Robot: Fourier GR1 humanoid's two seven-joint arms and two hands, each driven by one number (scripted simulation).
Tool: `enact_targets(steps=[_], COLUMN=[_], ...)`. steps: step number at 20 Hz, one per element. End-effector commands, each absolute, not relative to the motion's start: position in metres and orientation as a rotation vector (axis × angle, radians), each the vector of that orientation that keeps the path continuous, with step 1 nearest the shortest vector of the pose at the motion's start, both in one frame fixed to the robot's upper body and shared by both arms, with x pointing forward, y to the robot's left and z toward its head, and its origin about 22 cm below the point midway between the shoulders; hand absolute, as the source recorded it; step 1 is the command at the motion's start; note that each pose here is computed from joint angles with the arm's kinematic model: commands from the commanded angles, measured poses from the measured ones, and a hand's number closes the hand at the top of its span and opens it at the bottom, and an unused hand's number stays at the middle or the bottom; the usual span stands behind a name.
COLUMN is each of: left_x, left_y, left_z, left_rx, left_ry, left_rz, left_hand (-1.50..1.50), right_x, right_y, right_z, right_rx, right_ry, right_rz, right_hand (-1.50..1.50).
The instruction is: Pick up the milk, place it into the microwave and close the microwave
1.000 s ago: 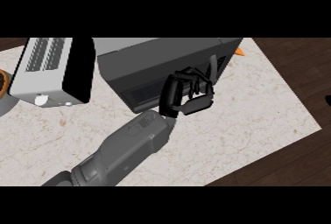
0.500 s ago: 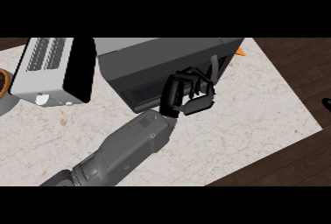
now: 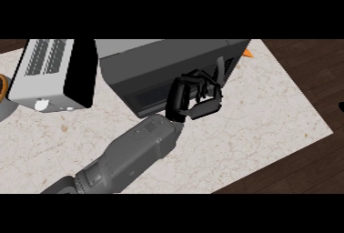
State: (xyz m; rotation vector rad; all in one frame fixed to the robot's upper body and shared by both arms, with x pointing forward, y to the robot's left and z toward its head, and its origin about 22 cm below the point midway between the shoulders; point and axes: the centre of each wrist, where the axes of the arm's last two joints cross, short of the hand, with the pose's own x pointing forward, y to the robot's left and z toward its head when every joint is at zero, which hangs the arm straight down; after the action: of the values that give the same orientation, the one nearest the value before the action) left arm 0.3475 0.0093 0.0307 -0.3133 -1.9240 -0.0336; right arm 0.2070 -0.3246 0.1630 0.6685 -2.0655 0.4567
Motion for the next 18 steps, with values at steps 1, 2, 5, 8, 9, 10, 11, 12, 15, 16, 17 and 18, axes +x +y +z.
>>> enact_targets(steps=[1, 2, 5, 8, 9, 10, 11, 12, 15, 16, 17, 18], left_x=[0.365, 0.364, 0.363, 0.365, 0.365, 0.366, 0.367, 0.365, 0.367, 0.368, 0.366, 0.366], left_y=[0.012, 0.013, 0.009, 0.012, 0.015, 0.016, 0.016, 0.017, 0.022, 0.023, 0.025, 0.026], left_z=[0.041, 0.039, 0.042, 0.034, 0.029, 0.027, 0.028, 0.023, 0.019, 0.019, 0.015, 0.013], left_rx=[-0.293, -0.286, -0.323, -0.243, -0.215, -0.192, -0.174, -0.155, -0.103, -0.103, -0.102, -0.075], left_ry=[-1.902, -1.902, -1.939, -1.913, -1.905, -1.888, -1.886, -1.875, -1.826, -1.818, -1.794, -1.796], left_rz=[-0.034, -0.026, -0.062, -0.142, -0.147, -0.141, -0.162, -0.167, -0.132, -0.123, -0.103, -0.110], left_hand=[1.50, 1.50, 1.50, 1.50, 1.50, 1.50, 1.50, 1.50, 1.50, 1.50, 1.50, 1.50], right_x=[0.208, 0.208, 0.209, 0.210, 0.208, 0.208, 0.209, 0.209, 0.209, 0.207, 0.206, 0.204], right_y=[-0.325, -0.326, -0.324, -0.323, -0.323, -0.324, -0.322, -0.321, -0.324, -0.324, -0.325, -0.324], right_z=[0.166, 0.165, 0.169, 0.172, 0.169, 0.168, 0.173, 0.171, 0.175, 0.174, 0.175, 0.182], right_rx=[0.681, 0.684, 0.709, 0.748, 0.777, 0.775, 0.789, 0.809, 0.804, 0.809, 0.804, 0.814], right_ry=[-2.063, -2.055, -2.058, -2.073, -2.064, -2.063, -2.072, -2.051, -2.048, -2.045, -2.045, -2.067], right_rz=[0.465, 0.465, 0.485, 0.495, 0.488, 0.466, 0.496, 0.502, 0.517, 0.507, 0.508, 0.530], right_hand=[-1.50, -1.50, -1.50, -1.50, -1.50, -1.50, -1.50, -1.50, -1.50, -1.50, -1.50, -1.50])
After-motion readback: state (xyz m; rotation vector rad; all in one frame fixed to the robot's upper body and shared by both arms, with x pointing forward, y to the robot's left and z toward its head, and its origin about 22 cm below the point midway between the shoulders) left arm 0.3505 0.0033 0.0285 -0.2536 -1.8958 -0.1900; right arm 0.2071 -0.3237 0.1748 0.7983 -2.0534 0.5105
